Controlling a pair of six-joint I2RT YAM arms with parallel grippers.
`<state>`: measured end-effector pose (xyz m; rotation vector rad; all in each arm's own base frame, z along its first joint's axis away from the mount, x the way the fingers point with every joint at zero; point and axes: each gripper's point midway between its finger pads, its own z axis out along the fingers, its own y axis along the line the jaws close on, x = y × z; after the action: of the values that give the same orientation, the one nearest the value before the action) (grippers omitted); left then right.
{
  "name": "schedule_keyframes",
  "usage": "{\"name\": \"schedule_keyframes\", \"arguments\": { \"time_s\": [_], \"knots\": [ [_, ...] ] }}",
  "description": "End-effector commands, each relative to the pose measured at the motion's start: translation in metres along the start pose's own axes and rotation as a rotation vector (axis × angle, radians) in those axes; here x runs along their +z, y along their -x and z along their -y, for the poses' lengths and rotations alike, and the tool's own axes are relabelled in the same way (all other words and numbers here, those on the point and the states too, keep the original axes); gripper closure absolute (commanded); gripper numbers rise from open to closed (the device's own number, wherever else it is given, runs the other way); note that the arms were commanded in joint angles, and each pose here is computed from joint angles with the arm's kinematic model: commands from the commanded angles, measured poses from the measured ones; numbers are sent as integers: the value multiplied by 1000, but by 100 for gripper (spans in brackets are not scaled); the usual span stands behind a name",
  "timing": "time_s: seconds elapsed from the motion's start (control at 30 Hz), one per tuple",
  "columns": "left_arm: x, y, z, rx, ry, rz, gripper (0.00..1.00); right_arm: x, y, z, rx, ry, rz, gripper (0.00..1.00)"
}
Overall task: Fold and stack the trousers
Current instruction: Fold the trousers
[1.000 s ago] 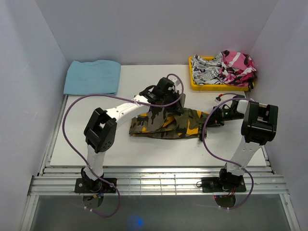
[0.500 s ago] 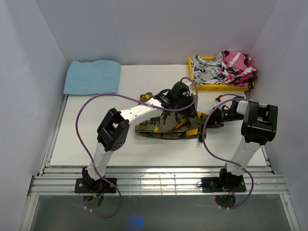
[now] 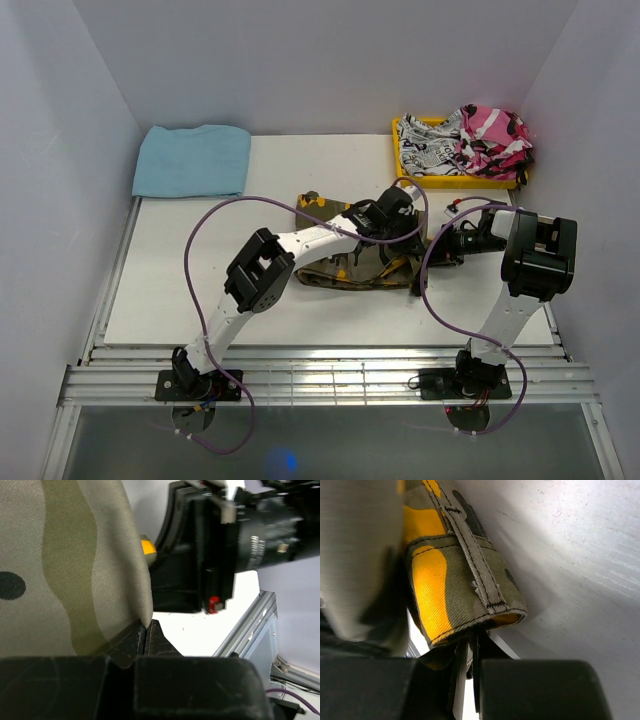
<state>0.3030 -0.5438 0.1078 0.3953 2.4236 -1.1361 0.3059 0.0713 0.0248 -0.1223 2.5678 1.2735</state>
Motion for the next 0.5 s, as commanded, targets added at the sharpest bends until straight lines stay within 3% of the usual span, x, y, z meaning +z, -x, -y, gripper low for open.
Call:
{"name": "schedule_keyframes", "arguments": {
  "time_s": [0.0, 0.1, 0.13, 0.23, 0.27, 0.37, 0.47],
  "knots": [
    [0, 15, 36, 1, -93, 47, 100, 5, -4, -11, -2, 56, -7, 92],
    [7, 9, 31, -8, -84, 32, 100, 4, -3, -11, -2, 54, -7, 92],
    [9, 7, 28, -7, -76, 28, 89, 4, -3, -11, -2, 51, -8, 86],
    [7, 10, 32, 1, -95, 38, 81, 1, -3, -10, -15, 28, -10, 71],
    [5, 13, 36, 6, -109, 46, 72, -1, -2, -9, -23, 15, -10, 68],
    [-7, 26, 47, 37, -128, 71, 66, -17, 7, -7, -40, -33, 5, 61],
    [-26, 41, 52, 53, -141, 94, 47, -43, 20, -5, -63, -84, 23, 55]
  ]
}}
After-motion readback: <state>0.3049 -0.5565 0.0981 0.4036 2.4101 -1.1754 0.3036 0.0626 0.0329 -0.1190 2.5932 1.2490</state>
